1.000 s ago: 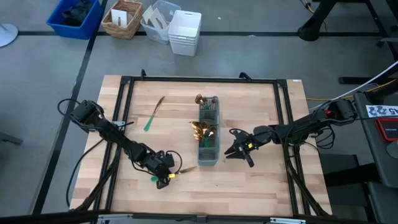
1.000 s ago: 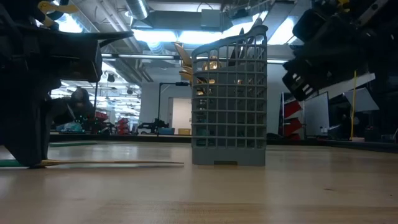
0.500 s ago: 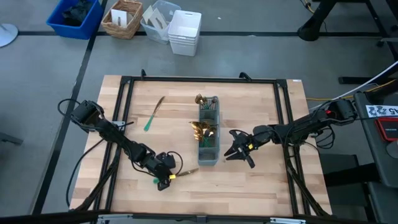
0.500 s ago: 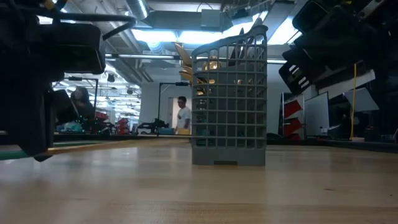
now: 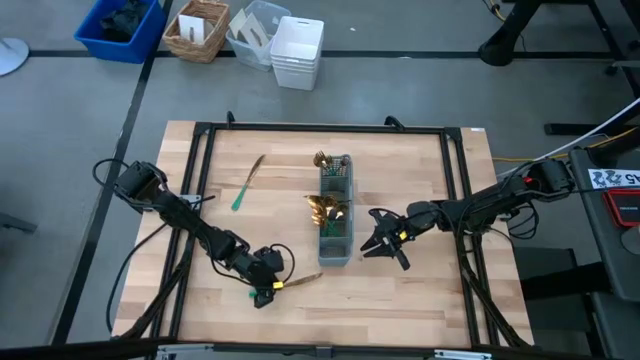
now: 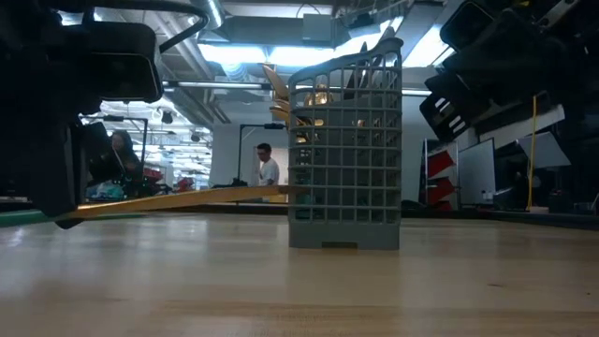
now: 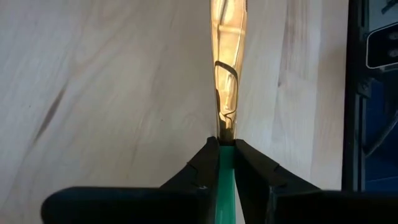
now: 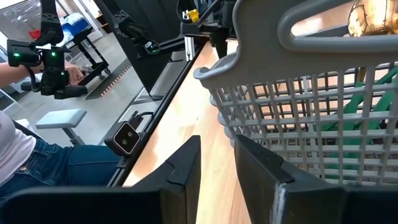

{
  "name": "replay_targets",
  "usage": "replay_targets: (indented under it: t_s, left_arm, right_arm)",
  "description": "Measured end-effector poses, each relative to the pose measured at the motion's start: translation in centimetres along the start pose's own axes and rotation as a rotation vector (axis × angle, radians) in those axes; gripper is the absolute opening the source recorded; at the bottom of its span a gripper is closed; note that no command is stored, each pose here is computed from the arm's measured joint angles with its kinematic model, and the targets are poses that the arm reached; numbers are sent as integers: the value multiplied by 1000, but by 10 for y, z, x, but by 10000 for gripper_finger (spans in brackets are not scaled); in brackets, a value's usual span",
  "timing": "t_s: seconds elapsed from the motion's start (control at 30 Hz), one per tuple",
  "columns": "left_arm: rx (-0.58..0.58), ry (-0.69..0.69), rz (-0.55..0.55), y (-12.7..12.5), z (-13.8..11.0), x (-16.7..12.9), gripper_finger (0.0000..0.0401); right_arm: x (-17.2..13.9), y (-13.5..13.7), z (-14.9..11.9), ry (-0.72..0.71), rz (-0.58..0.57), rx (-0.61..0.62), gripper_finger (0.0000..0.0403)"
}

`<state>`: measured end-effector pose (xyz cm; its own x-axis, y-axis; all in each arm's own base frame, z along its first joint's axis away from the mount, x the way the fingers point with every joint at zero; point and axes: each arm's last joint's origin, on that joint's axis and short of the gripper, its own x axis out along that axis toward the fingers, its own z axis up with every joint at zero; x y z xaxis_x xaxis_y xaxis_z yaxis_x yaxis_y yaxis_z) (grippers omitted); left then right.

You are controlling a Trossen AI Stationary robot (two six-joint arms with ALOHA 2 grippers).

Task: Sort silverware
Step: Put the green knife into the utensil rack

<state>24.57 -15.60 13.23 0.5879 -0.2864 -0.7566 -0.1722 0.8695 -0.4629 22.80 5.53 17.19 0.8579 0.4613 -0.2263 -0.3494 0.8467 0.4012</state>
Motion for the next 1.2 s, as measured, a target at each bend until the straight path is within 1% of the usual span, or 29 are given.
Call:
replay_targets:
  t_s: [0.17, 0.3, 0.5, 0.67, 0.9, 1.2]
  left_arm:
    - [-4, -8, -9, -1, 1, 0, 33]
    - [18, -53, -61, -6, 5, 0, 35]
    - [45, -104, -116, -11, 10, -1, 33]
    - [36, -115, -128, -13, 11, -2, 32]
    - [74, -203, -212, -20, 20, -4, 34]
    - [116, -351, -301, -24, 38, -9, 35]
  right_arm:
    - [0, 0, 0, 0, 0, 0, 99]
    - [0, 0, 0, 0, 1, 0, 99]
    - [0, 2, 0, 12, 45, -24, 99]
    - [-1, 3, 2, 2, 55, -31, 99]
    - [-7, 7, 8, -32, 67, -51, 99]
    - [-21, 19, 25, -114, 144, -106, 99]
